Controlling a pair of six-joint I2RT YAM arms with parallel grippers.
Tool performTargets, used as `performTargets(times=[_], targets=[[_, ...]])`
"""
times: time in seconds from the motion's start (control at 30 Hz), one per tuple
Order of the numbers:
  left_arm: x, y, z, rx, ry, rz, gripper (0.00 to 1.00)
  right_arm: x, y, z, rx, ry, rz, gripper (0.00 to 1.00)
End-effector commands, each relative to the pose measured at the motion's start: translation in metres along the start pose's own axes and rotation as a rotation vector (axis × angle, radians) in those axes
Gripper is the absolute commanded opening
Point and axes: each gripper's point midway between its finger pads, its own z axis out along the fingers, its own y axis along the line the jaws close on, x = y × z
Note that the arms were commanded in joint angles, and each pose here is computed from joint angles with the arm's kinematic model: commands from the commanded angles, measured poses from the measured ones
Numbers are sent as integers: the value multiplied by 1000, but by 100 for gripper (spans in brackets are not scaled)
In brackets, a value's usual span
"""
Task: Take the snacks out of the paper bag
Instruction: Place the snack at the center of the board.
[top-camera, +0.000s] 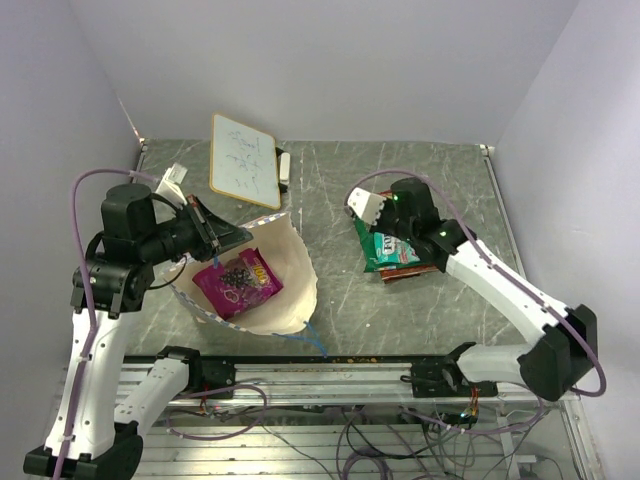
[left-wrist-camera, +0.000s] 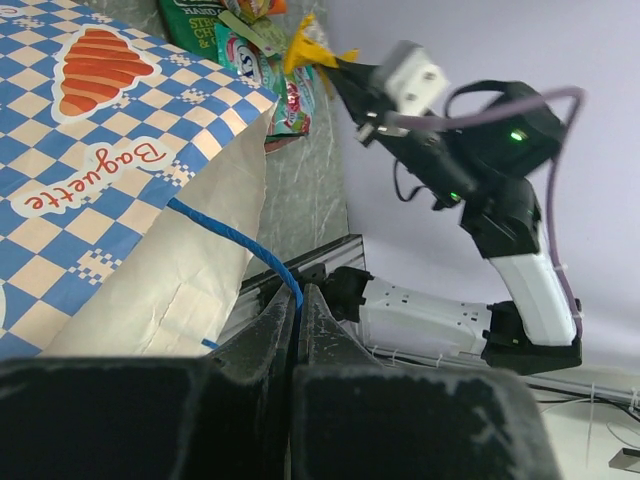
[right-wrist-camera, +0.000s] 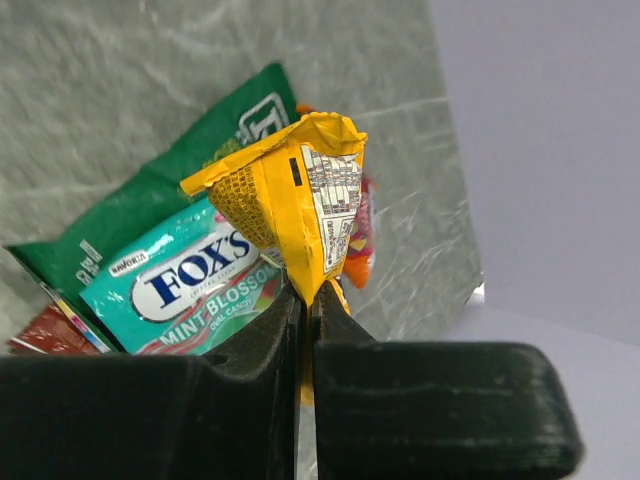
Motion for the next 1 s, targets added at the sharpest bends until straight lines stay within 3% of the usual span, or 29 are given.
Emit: performTargets(times=[0.0,0.13,0.6,0.77,0.97], targets=[[0,-16,-5,55,3,23,7,33,22,20,-95,44,-128,0],[0,-19,-7,59,11,32,7,75,44,30,-166,155,-278,0],[3,-19,0,81,75,60,7,135,39,49,-178,270,-290,0],[12,-13,1,75,116,39,7,117,29,41,-181,230,-245,27],[20,-10,3,101,132,11,7,60,16,9,-148,15,-81,50]])
